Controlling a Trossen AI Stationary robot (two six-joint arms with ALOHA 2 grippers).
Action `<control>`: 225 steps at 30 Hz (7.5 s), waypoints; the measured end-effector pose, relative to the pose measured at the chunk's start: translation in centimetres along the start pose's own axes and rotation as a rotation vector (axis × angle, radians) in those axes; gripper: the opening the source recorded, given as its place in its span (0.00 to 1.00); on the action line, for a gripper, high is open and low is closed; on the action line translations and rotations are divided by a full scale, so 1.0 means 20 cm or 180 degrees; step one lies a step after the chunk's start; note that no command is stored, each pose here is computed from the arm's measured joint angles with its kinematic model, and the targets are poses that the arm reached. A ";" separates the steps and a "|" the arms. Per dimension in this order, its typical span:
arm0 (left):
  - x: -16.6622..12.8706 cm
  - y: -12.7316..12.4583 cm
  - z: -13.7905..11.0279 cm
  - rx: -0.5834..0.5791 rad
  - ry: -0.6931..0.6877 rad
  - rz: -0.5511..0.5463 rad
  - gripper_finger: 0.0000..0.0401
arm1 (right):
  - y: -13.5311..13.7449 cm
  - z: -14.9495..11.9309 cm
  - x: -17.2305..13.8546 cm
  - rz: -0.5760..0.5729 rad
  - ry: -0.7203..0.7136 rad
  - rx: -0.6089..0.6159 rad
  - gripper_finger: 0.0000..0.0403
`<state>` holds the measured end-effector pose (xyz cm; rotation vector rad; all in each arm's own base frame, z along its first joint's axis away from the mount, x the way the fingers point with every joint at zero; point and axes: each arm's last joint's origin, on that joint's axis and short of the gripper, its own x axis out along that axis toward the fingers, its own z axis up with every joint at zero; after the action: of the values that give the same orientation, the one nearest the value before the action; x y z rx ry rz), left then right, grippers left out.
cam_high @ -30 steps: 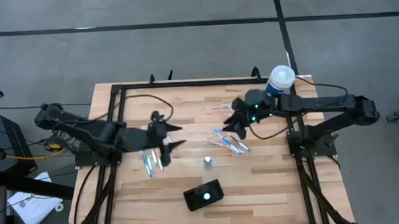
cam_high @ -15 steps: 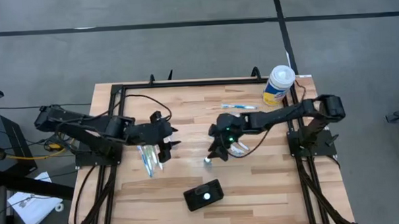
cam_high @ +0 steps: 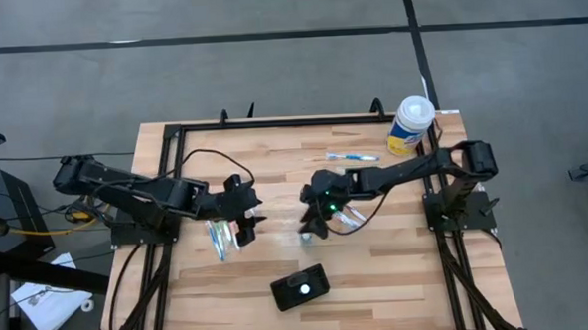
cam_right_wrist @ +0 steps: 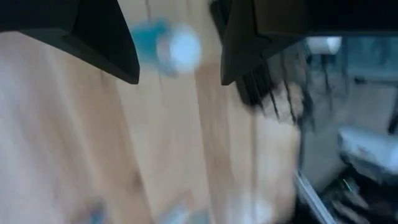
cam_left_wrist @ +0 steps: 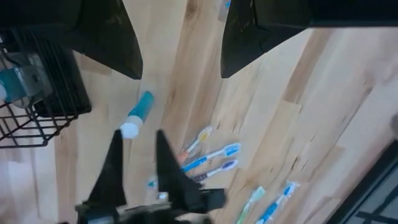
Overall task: Pick & Place toothbrushing station
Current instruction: Put the mouthwash into the mesh organizer
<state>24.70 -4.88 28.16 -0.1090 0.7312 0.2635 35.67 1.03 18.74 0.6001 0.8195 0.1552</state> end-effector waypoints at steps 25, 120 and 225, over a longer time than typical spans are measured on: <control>0.00 0.00 0.02 0.0023 -0.0110 -0.0023 0.52 | -0.06 0.01 0.10 0.0168 -0.0057 0.0082 0.32; 0.12 0.03 -0.09 -0.0214 -0.0133 -0.0097 0.51 | 0.43 0.18 0.01 0.0693 0.0233 -0.0720 0.21; 0.11 0.01 -0.09 -0.0130 -0.0192 -0.0100 0.45 | 0.57 0.04 0.21 -0.0132 0.0028 -0.0814 0.21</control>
<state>25.00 -4.61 25.30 -0.1505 0.6637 0.2509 40.16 11.56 22.79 0.3418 0.8051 0.2210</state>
